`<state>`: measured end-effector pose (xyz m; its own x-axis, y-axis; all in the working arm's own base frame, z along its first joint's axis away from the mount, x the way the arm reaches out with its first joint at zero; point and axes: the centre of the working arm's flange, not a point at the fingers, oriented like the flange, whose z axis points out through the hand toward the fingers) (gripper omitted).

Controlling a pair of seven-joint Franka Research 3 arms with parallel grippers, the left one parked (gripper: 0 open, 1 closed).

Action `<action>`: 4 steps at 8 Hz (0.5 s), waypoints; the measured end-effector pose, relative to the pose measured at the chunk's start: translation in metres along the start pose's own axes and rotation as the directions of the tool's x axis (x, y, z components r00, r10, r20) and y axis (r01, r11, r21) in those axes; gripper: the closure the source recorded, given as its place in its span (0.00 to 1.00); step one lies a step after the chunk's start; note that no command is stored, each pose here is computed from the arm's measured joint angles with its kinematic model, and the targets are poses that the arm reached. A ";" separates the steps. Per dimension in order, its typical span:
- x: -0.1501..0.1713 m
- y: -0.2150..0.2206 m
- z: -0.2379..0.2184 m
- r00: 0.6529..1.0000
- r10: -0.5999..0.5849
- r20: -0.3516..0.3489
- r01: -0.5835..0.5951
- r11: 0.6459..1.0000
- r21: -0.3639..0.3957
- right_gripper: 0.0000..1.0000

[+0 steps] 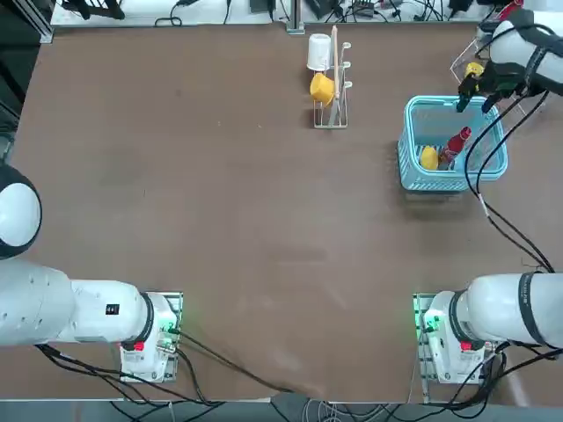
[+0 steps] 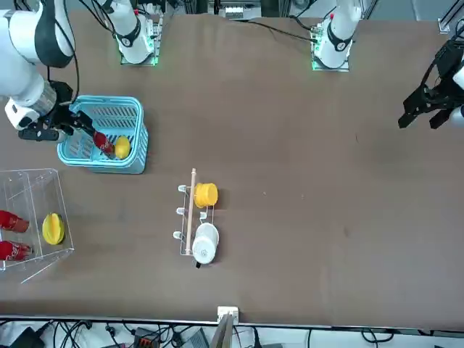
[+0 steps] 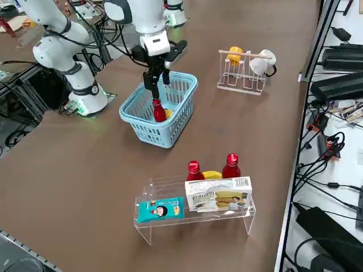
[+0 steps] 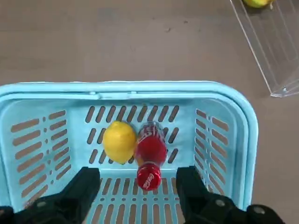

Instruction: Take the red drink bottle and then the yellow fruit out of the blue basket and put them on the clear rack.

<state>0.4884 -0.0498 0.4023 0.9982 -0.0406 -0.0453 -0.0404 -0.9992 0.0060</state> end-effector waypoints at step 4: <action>-0.006 0.006 0.030 1.000 0.012 0.024 -0.012 1.000 0.002 0.01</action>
<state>0.4811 -0.0556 0.3724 0.9962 -0.0528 -0.0695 -0.0525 -0.9986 0.0050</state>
